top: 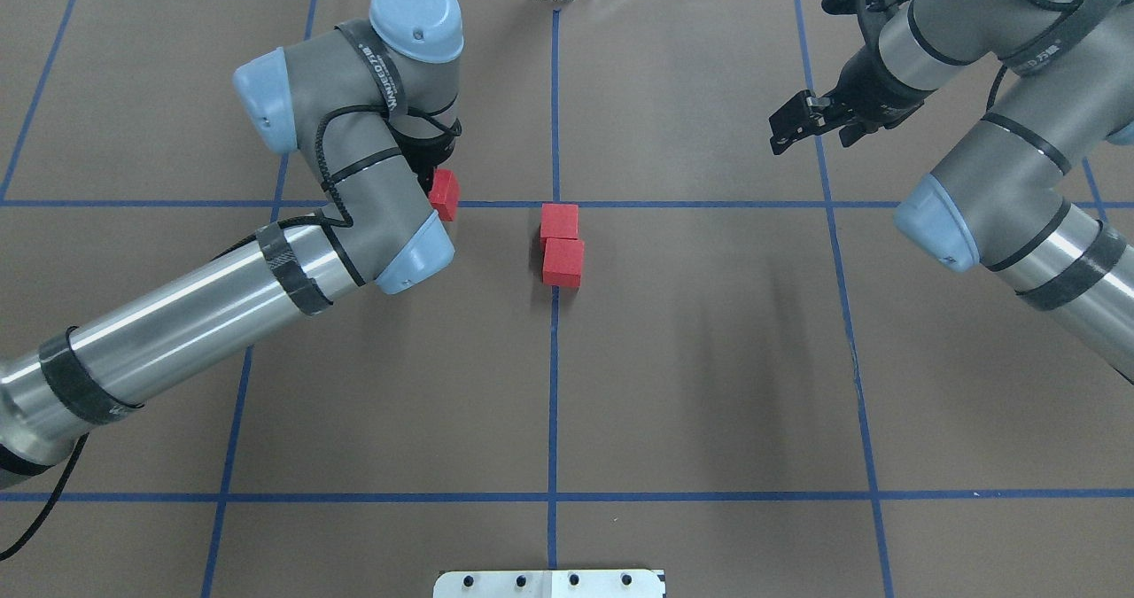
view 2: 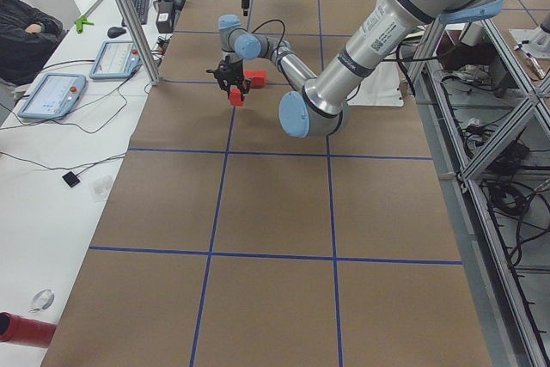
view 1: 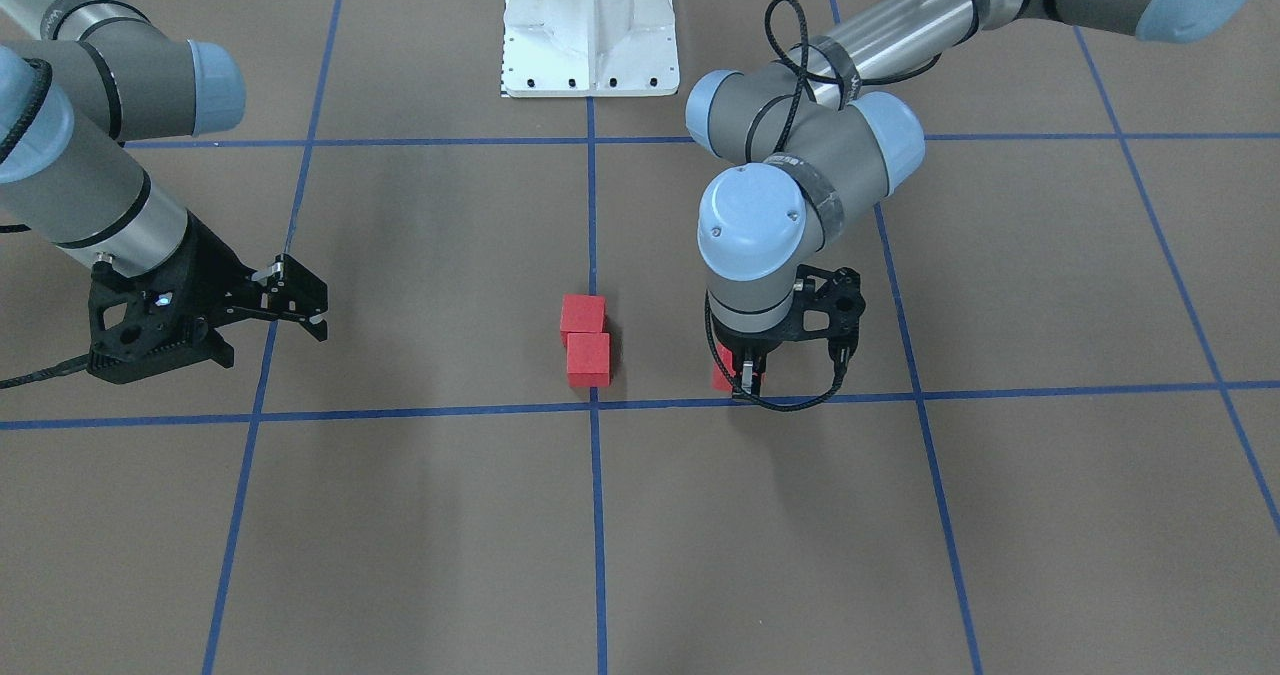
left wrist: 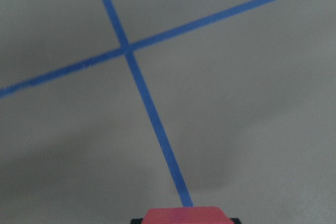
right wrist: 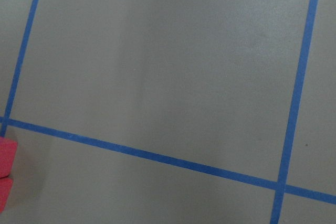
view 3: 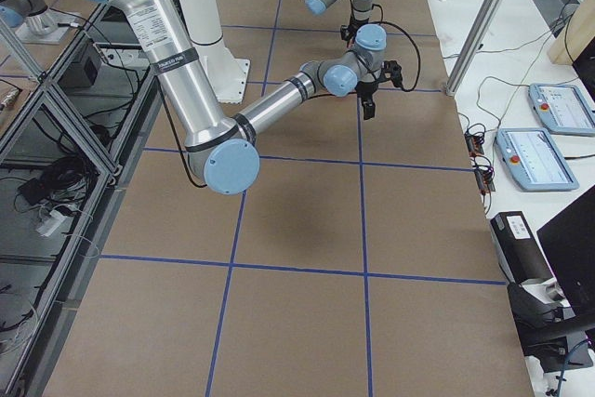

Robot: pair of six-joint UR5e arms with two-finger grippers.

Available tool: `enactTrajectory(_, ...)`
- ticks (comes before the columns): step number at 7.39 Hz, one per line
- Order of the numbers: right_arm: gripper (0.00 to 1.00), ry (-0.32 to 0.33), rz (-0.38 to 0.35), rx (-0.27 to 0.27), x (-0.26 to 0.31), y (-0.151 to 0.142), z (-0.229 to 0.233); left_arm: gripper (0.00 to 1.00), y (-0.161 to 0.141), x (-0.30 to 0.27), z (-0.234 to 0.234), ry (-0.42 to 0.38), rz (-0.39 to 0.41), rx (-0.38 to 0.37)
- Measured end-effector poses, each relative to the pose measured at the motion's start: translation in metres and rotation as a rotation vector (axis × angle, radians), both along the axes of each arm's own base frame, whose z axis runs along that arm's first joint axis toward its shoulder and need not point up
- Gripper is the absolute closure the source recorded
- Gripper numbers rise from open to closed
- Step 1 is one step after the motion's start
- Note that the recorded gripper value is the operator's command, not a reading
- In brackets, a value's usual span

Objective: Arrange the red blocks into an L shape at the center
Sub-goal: 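Carry the cube with the left gripper to the pair while the right arm withdraws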

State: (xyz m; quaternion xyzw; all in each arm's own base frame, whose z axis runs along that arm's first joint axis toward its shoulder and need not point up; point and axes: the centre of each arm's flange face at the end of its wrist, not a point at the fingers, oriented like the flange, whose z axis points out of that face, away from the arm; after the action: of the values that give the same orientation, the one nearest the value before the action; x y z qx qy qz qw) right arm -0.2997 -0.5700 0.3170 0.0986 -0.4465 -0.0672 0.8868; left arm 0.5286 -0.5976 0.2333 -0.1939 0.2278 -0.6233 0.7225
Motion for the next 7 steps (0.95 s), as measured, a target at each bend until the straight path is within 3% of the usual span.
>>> enactTrajectory(4, 0.01, -0.007, 0.0, 0.011, 0.001, 0.003, -0.005, 1.0, -0.006, 0.035, -0.025, 0.004, -0.098, -0.084)
enactTrajectory(7, 0.01, -0.012, -0.002, 0.016, 0.004, 0.008, -0.007, 1.0, 0.011, 0.061, -0.04, 0.014, -0.1, -0.096)
